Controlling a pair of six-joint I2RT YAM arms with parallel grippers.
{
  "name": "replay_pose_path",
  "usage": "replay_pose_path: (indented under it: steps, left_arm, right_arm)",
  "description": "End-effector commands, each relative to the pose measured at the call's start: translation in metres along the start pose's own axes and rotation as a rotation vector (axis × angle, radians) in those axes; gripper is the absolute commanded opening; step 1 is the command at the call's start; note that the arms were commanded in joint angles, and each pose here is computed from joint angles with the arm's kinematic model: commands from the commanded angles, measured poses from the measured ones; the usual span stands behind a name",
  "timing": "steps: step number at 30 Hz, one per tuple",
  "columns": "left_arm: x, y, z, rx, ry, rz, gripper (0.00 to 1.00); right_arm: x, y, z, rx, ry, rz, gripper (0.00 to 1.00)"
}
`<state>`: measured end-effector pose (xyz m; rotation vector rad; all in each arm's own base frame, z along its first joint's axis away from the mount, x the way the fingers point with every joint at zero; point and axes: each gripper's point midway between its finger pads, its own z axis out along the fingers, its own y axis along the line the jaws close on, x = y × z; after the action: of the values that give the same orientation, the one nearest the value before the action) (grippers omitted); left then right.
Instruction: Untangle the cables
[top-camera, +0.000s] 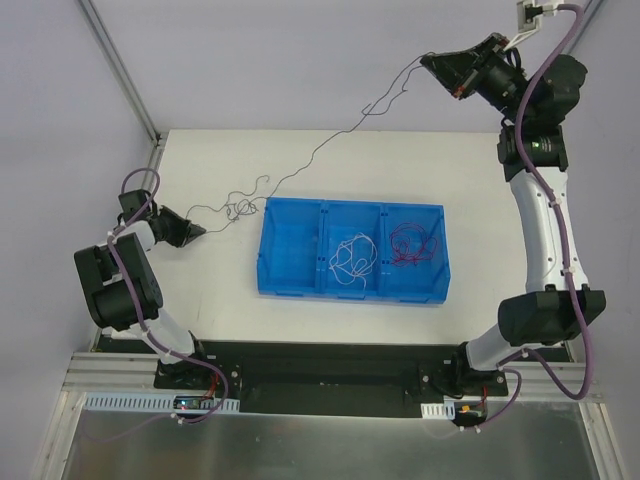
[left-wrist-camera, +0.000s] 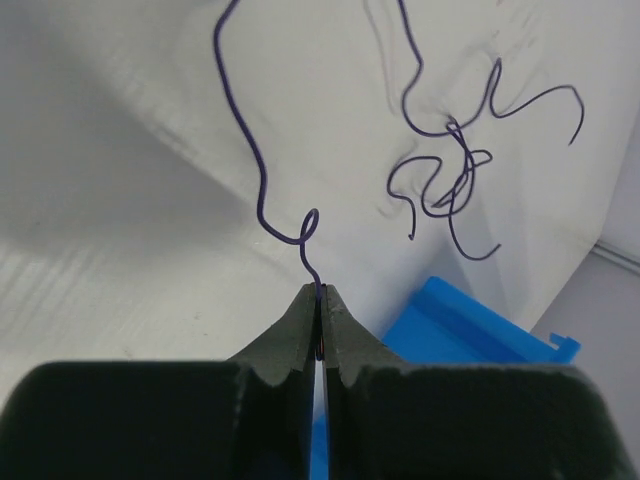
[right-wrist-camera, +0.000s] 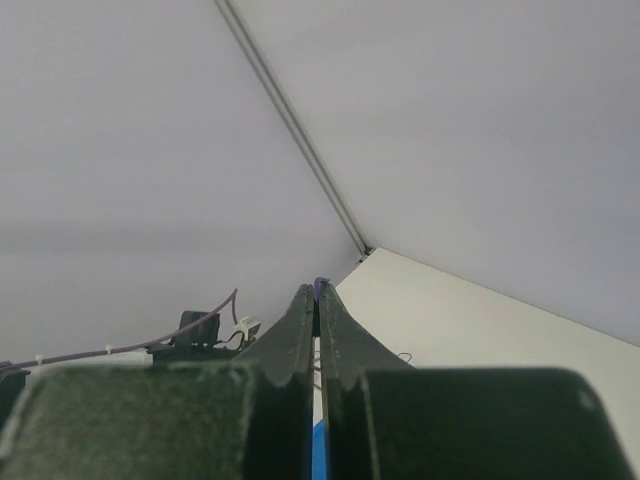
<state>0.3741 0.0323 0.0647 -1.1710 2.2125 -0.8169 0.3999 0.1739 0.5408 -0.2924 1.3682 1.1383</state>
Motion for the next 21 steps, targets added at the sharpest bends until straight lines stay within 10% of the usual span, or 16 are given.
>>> replay_pose_path:
  steps: [1,21]
  left_arm:
    - [-0.007,0.013,-0.003,-0.053,-0.021,-0.001,0.0]
    - [-0.061,0.04,-0.05,-0.249,-0.219,0.048,0.0]
  right_arm:
    - [-0.025,-0.015,-0.012,0.022,-0.078,-0.043,0.01]
    - [-0.047,-0.102,-0.055,0.218,-0.174,0.051,0.01]
